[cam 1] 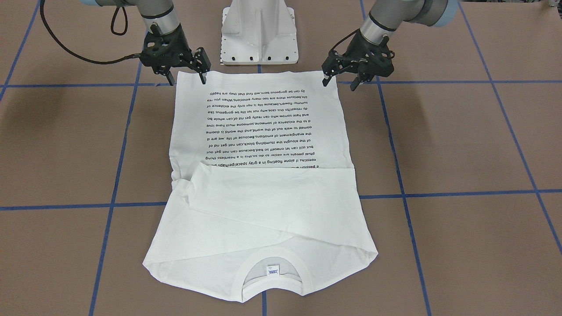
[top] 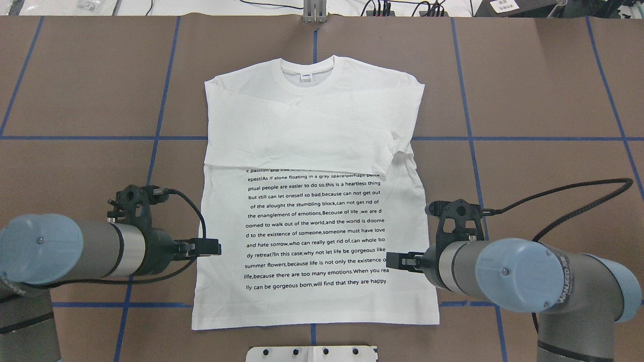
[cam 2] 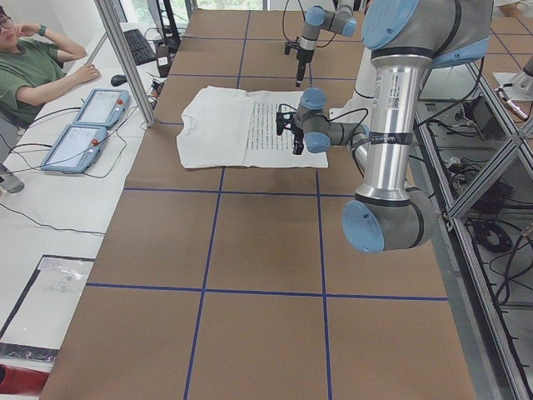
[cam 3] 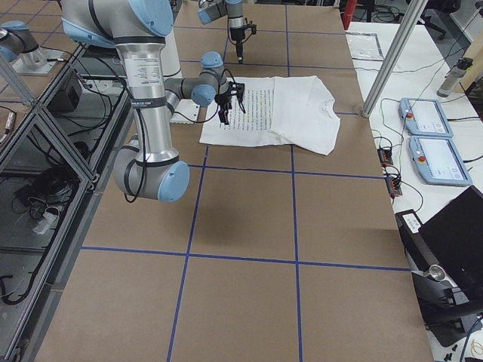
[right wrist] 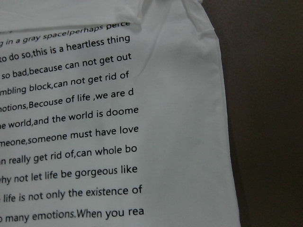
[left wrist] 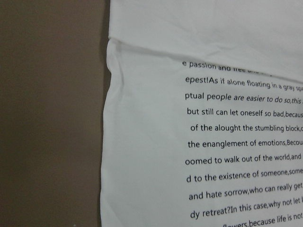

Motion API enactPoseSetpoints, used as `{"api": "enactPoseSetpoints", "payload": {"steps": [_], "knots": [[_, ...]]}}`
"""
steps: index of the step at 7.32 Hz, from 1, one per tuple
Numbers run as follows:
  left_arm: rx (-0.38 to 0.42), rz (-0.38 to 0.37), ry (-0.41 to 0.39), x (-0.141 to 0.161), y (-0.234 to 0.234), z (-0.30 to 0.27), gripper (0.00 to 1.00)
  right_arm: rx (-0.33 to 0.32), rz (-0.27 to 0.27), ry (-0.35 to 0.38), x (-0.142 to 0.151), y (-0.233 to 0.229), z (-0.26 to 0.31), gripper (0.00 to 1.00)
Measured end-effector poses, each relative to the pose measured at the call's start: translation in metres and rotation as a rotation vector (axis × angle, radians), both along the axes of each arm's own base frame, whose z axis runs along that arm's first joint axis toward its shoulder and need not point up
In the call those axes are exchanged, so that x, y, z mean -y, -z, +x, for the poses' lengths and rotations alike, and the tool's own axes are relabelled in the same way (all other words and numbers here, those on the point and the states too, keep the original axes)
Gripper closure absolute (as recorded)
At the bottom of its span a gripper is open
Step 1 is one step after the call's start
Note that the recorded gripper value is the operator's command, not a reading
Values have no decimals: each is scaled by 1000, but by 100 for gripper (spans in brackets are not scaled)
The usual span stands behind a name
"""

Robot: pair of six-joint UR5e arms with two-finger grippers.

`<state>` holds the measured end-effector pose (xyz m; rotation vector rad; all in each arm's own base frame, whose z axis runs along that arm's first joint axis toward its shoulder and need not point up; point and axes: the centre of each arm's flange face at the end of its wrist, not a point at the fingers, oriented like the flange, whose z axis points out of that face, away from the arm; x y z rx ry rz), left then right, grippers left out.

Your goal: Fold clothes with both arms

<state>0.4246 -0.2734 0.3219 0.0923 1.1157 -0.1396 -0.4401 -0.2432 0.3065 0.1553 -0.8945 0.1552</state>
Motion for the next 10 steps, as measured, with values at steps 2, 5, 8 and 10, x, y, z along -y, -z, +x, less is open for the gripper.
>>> {"api": "enactPoseSetpoints", "payload": {"steps": [2, 5, 8, 10], "knots": [[24, -35, -11, -42, -12, 24, 1, 1, 4, -14, -27, -14, -5, 0], [61, -67, -37, -76, -30, 44, 5, 3, 7, -20, -32, -16, -6, 0], [89, -72, -57, -90, -43, 57, 11, 3, 8, -20, -32, -16, -6, 0], [95, -72, -68, -95, -45, 61, 23, 3, 8, -21, -32, -16, -5, 0]]}}
